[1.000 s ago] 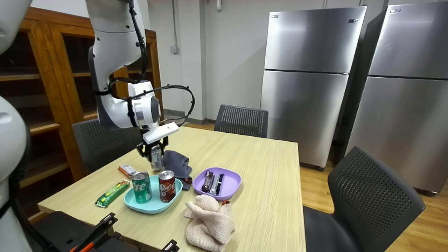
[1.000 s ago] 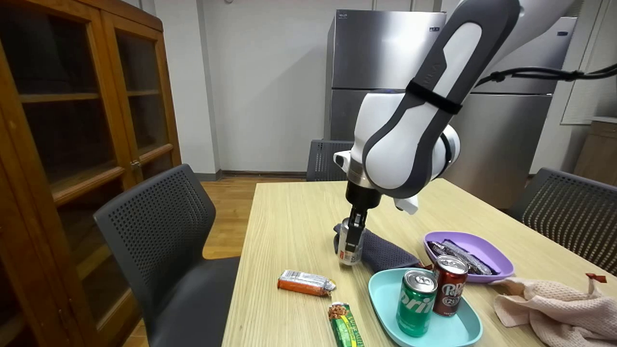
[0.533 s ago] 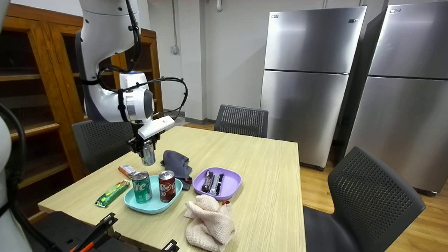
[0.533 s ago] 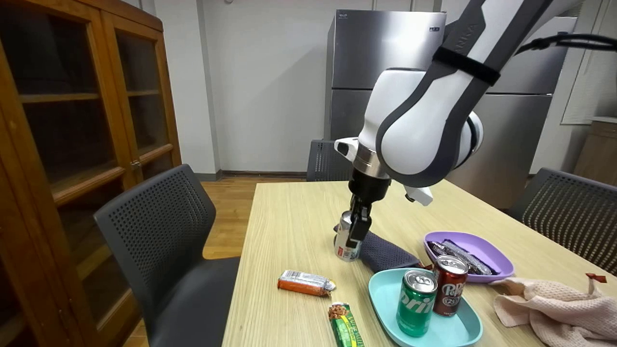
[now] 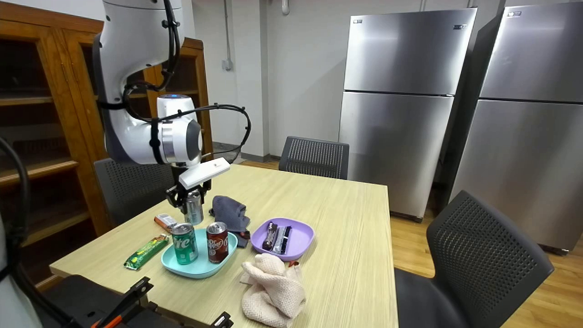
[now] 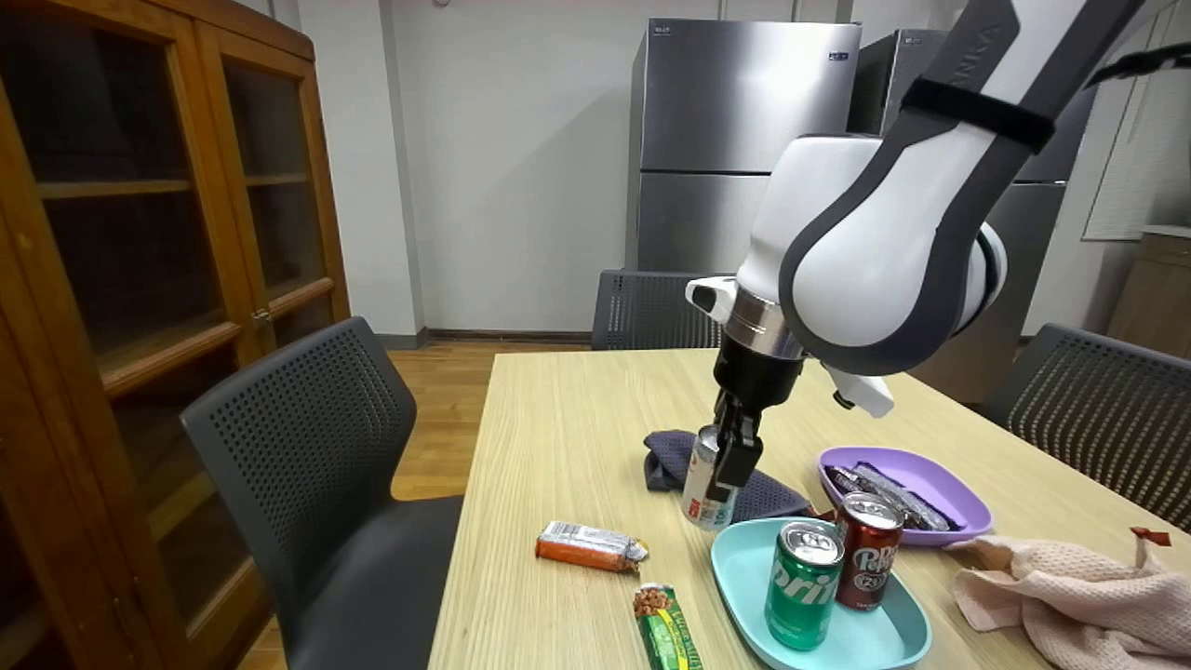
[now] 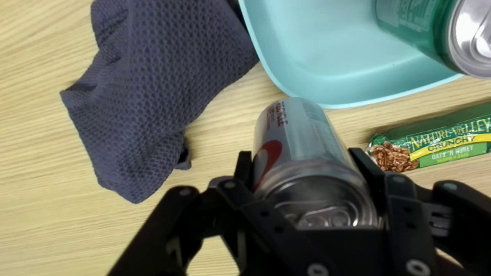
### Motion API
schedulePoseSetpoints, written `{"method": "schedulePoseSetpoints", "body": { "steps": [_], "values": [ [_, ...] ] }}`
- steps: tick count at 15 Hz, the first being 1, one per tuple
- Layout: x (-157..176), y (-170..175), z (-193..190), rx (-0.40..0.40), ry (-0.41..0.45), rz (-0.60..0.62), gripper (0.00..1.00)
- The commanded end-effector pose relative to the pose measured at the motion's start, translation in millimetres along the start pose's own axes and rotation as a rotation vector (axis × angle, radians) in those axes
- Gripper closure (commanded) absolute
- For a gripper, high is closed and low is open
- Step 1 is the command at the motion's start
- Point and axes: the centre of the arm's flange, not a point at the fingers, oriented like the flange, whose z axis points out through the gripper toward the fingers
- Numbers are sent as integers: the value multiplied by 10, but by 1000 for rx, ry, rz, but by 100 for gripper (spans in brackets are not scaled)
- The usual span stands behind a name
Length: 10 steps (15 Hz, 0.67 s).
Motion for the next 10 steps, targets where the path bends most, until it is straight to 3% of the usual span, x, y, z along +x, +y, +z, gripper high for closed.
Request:
{"method": "schedulePoseSetpoints", "body": {
  "steps": [1, 10],
  "values": [
    [-155, -39, -117, -21, 17, 75, 61],
    [-428, -84, 0, 8, -14, 263, 61]
  ]
}}
